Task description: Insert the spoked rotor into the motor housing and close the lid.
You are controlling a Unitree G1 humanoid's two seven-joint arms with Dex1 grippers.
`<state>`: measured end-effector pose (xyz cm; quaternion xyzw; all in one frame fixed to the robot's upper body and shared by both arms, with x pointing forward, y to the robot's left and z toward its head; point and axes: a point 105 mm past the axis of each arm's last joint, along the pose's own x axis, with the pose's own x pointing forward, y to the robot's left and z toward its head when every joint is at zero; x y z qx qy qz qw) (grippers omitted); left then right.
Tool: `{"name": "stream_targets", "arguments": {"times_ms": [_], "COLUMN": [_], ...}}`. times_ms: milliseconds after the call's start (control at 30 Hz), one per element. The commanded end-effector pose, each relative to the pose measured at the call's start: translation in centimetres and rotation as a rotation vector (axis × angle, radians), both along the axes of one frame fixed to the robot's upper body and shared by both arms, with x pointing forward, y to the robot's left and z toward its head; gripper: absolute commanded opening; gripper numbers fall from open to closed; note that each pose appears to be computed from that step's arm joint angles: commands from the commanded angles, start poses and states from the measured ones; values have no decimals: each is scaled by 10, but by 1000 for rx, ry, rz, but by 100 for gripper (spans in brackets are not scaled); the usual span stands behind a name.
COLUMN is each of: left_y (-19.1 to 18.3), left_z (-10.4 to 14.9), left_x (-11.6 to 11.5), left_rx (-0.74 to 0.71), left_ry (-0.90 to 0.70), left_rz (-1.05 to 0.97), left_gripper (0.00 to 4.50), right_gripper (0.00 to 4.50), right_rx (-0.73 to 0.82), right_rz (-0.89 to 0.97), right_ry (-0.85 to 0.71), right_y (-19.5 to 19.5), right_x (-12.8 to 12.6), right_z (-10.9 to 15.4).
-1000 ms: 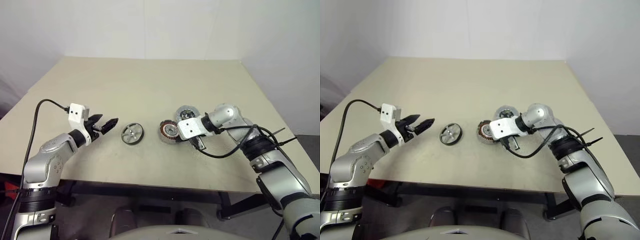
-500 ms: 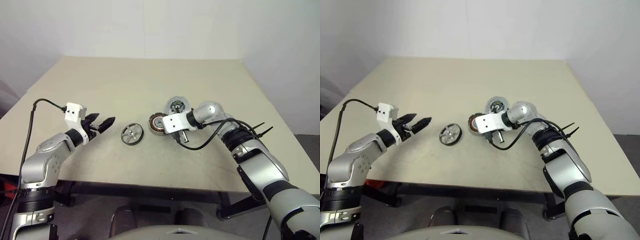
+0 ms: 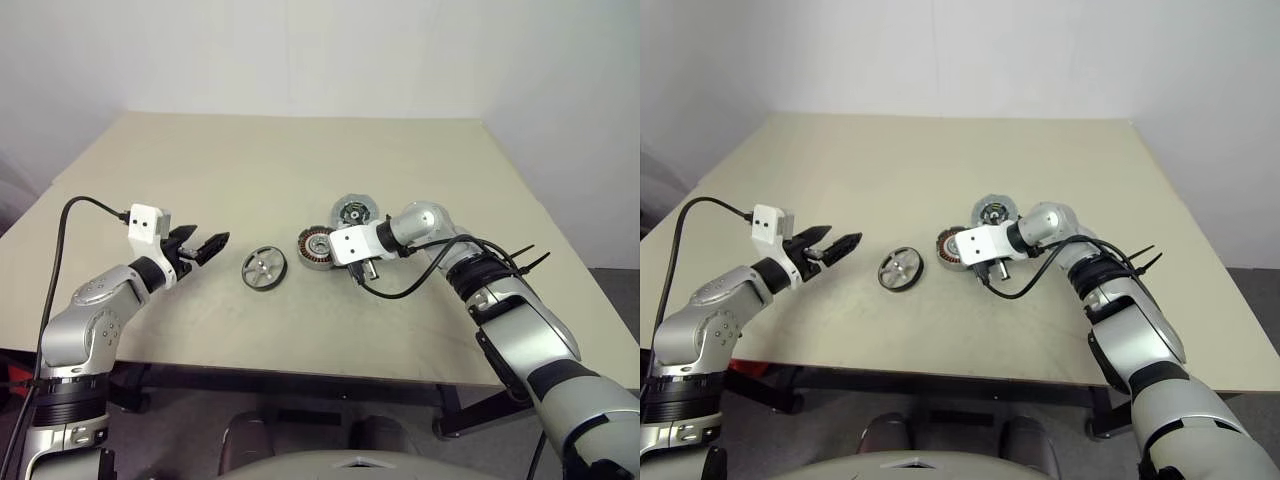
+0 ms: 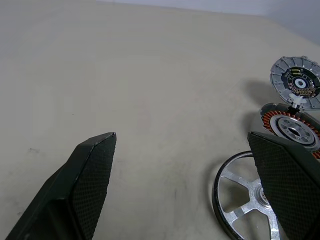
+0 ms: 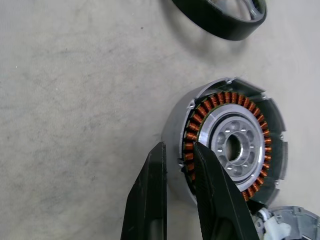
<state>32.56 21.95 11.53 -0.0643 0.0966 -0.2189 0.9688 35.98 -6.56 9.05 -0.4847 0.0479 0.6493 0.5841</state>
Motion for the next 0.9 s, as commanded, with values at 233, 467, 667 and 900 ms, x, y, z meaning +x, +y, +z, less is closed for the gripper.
{"name": "stream_targets", "arguments": {"times_ms": [233, 467, 667, 900], "left_y": [-1, -2, -9, -14], "left_z": [12, 13, 11, 7], "left_x": [1, 3, 6, 4], "left_rx": [10, 15, 13, 12], "left_ry": [-47, -45, -39, -27], "left_rz": [-8, -24, -45, -60], "left_gripper": [450, 450, 450, 450], "right_gripper": [92, 92, 92, 92], "right_rx": [324, 335, 391, 402], "right_rz": [-217, -539, -682, -772], "right_ry": [196, 323, 304, 258], "right_y": [-16, -69, -88, -103], "right_x": [0, 8, 22, 36], "right_z": [38, -9, -11, -7]}}
